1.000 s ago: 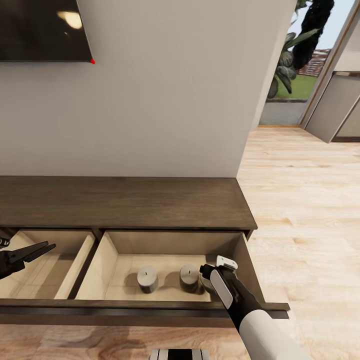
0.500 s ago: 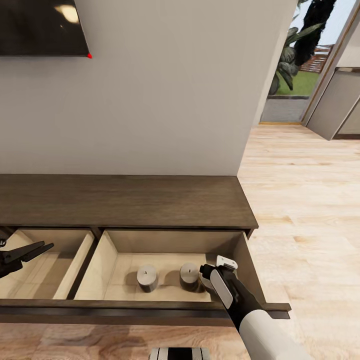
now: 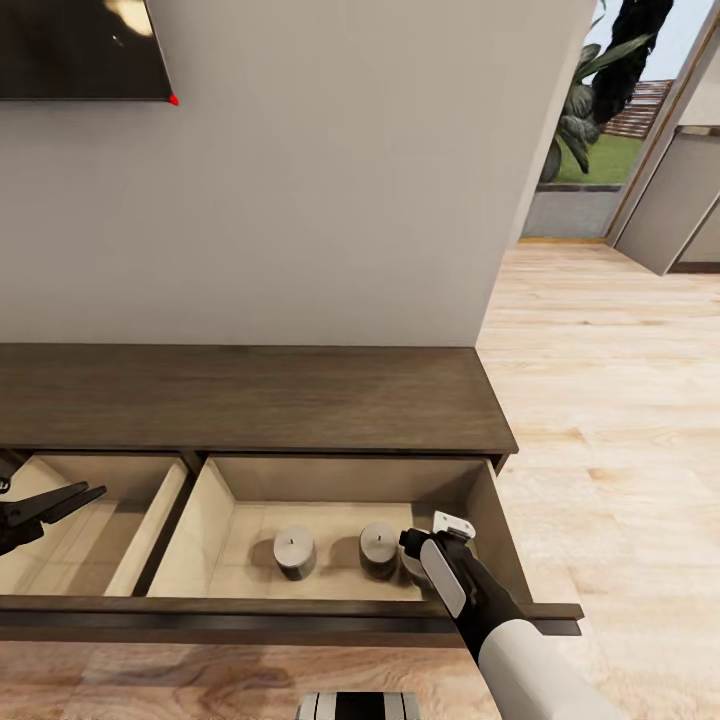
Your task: Place each of the two pumpkins and all three candles from the living room inside a cabinet in the living room (use any cabinet), then make sure every cabinet is closed, and position the cauldron so it is next to a table in the living room.
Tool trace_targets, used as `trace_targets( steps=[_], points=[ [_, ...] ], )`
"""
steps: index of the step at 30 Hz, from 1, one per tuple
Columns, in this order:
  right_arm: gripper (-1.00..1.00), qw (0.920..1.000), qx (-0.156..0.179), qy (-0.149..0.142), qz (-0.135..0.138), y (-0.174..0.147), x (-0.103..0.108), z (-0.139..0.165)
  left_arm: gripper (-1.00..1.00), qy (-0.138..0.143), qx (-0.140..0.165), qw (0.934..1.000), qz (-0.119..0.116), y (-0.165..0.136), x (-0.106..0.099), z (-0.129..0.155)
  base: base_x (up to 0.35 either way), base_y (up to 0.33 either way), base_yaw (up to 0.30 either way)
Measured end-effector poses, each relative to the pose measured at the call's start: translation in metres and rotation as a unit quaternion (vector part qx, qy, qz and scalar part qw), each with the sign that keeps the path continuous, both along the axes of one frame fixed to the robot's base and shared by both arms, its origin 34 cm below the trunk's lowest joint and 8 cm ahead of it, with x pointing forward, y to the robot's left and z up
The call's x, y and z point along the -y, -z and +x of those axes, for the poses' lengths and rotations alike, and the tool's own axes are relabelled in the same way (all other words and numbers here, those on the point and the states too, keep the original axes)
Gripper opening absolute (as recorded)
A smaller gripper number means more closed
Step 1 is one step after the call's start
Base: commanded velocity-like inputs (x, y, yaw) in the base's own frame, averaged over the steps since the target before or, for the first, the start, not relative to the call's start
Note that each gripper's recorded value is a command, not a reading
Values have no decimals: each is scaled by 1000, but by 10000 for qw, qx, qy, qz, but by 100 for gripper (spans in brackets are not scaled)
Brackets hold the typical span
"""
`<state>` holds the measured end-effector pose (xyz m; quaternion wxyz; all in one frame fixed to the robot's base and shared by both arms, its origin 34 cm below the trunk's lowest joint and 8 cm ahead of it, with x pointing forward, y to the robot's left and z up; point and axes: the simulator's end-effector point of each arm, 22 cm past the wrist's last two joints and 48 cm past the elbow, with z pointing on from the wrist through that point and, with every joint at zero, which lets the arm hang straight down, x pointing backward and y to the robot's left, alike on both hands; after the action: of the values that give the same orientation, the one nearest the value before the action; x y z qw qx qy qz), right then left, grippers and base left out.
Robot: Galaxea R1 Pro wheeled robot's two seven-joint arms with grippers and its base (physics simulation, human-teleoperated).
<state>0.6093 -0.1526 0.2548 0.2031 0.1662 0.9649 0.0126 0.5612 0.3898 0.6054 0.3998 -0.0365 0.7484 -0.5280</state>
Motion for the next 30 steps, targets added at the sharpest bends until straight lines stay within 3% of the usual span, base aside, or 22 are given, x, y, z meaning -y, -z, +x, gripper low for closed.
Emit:
trace_targets(
  steps=[1,2,13,23,30],
  points=[
    [-100,10000,-2,0,0,0,0,0,100,0,0,10000,0,0,0,0,0,0,0],
    [100,10000,-3,0,0,0,0,0,100,0,0,10000,0,0,0,0,0,0,0],
    [100,10000,6,1,-2,0,0,0,100,-6,3,10000,0,0,0,0,0,0,0],
    [100,9998,214,1,-2,-23,0,10,100,-13,202,9998,1,-21,-1,-4,0,0,0],
    [100,9998,200,-8,-5,-39,0,14,100,-15,105,9999,114,-30,-1,0,0,0,0]
  ],
)
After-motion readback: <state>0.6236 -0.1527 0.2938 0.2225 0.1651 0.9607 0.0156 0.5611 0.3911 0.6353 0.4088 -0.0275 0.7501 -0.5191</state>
